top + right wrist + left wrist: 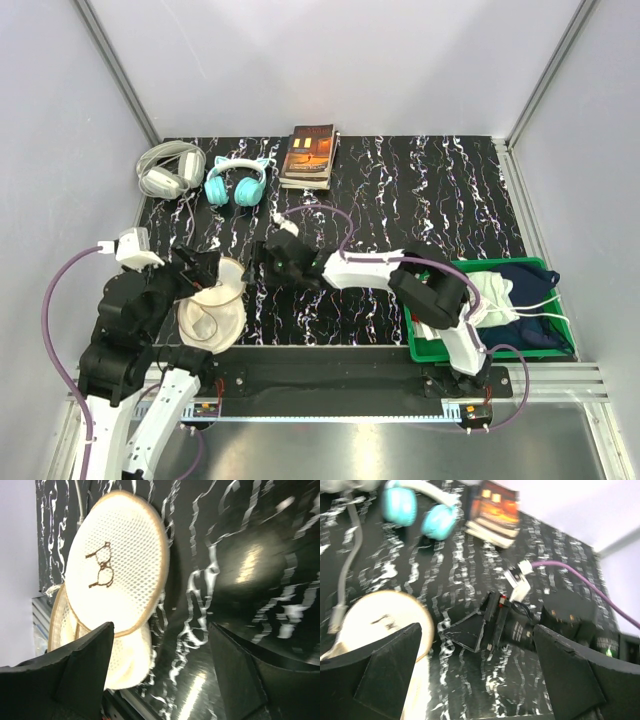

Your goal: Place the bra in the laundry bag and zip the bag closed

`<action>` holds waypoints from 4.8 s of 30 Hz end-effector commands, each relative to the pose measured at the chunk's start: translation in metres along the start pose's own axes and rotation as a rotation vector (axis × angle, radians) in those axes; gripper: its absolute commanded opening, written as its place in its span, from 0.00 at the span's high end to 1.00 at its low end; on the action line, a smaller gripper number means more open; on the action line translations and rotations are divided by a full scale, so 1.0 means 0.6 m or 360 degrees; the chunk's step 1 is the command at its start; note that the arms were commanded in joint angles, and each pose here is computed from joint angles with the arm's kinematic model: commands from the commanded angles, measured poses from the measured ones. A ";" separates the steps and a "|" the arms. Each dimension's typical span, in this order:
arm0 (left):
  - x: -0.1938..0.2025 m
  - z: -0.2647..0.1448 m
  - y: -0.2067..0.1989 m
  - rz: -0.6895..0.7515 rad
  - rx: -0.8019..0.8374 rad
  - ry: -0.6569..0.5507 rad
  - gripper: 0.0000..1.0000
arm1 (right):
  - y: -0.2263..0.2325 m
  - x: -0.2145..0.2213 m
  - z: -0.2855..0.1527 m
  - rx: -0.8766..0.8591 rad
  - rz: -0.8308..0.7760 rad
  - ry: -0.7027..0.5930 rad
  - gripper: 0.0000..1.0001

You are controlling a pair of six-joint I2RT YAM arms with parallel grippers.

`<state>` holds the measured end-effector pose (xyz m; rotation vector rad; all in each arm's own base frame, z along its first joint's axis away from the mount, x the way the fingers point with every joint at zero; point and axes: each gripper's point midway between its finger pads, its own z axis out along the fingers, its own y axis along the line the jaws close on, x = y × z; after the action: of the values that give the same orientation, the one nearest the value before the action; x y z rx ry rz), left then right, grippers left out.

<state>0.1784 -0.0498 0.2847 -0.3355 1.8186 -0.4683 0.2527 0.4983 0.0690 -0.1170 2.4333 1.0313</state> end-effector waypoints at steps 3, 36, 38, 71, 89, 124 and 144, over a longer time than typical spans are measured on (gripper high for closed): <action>-0.004 -0.022 0.048 0.0010 -0.0254 -0.0012 0.01 | 0.074 -0.017 0.024 -0.0136 0.0213 -0.0176 0.20; 0.114 0.055 -0.114 0.0072 0.0672 0.0457 0.01 | -0.131 -0.053 -0.212 0.0115 0.0278 -0.0238 1.00; 0.139 0.064 -0.134 0.0105 0.0755 0.0508 0.01 | -0.144 -0.059 -0.236 0.0098 0.0249 -0.0224 1.00; 0.269 0.181 -0.228 0.0967 0.0351 0.0609 0.78 | -0.178 -0.124 -0.413 0.0163 0.0296 -0.0354 0.55; 0.158 0.181 -0.214 0.0388 0.0107 0.0484 1.00 | -0.089 -0.034 -0.313 0.0007 0.0194 -0.0182 0.17; 0.196 0.215 -0.028 -0.0186 0.0028 0.0710 0.88 | -0.150 -0.040 -0.300 0.0070 -0.0388 0.0264 0.97; 0.154 0.165 -0.065 -0.0218 0.0358 0.0504 0.11 | -0.259 -0.100 -0.361 0.0921 -0.0223 0.0169 0.00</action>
<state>0.2374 -0.1086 0.1576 -0.4712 2.1470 -0.6756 0.2564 0.2806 0.0929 -0.3701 2.7228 0.4898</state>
